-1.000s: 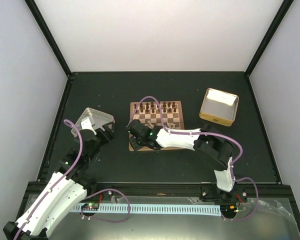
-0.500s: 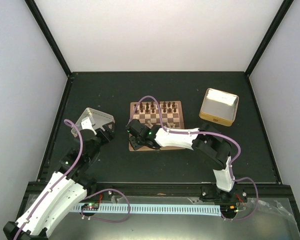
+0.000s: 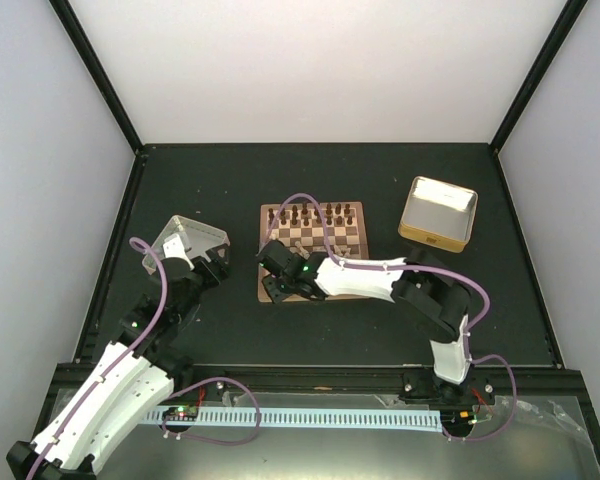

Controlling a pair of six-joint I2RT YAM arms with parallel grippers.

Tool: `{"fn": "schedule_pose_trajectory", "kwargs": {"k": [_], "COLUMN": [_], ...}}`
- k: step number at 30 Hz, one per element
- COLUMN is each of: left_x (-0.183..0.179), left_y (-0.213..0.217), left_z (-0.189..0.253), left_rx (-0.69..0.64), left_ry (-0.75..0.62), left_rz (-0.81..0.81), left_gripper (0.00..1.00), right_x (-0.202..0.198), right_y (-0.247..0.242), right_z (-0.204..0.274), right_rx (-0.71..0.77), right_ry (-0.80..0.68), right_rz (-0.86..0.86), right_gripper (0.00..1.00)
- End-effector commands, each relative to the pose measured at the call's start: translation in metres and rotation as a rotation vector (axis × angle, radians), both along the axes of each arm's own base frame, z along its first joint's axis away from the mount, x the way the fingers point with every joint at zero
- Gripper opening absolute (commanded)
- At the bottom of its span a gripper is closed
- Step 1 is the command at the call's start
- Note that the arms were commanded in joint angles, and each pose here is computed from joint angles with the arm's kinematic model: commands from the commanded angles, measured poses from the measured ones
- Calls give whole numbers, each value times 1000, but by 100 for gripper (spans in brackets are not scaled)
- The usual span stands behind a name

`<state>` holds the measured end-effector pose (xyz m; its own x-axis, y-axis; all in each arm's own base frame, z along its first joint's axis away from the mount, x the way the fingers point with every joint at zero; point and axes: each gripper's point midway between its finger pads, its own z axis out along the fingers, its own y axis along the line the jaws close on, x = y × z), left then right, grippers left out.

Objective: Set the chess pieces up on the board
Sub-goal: Place the chess piece on the chessboard, then pick up the chess piece from the chessboard.

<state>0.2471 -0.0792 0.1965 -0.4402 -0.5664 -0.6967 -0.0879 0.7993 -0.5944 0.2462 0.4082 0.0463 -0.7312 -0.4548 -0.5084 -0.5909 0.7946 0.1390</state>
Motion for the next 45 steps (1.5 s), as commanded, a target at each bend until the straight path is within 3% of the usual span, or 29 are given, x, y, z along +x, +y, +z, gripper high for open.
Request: {"fn": "schedule_pose_trajectory", "kwargs": {"k": [1, 7, 12, 28, 32, 38, 45], "left_x": [2, 3, 5, 6, 7, 7, -1], "left_y": [4, 2, -6, -10, -15, -37, -81], "left_z": [26, 28, 30, 27, 25, 25, 26], "left_rx": [8, 13, 8, 18, 13, -27, -82], "left_ry": [-63, -75, -92, -89, -89, -99, -80], "left_rz": [10, -1, -42, -67, -92, -204, -448], "left_gripper": [87, 88, 89, 90, 90, 90, 95], "right_x": [-3, 0, 11, 4, 0, -2, 9], "right_y": [-11, -50, -87, -80, -84, -85, -70], "right_z": [36, 46, 28, -1, -7, -2, 46], "right_rx": [66, 68, 22, -41, -68, -63, 102], "right_ry": [-43, -70, -6, 96, 108, 84, -35], "right_rz": [-7, -133, -297, -253, -246, -198, 0], "right_gripper": [37, 38, 38, 41, 35, 10, 7]}}
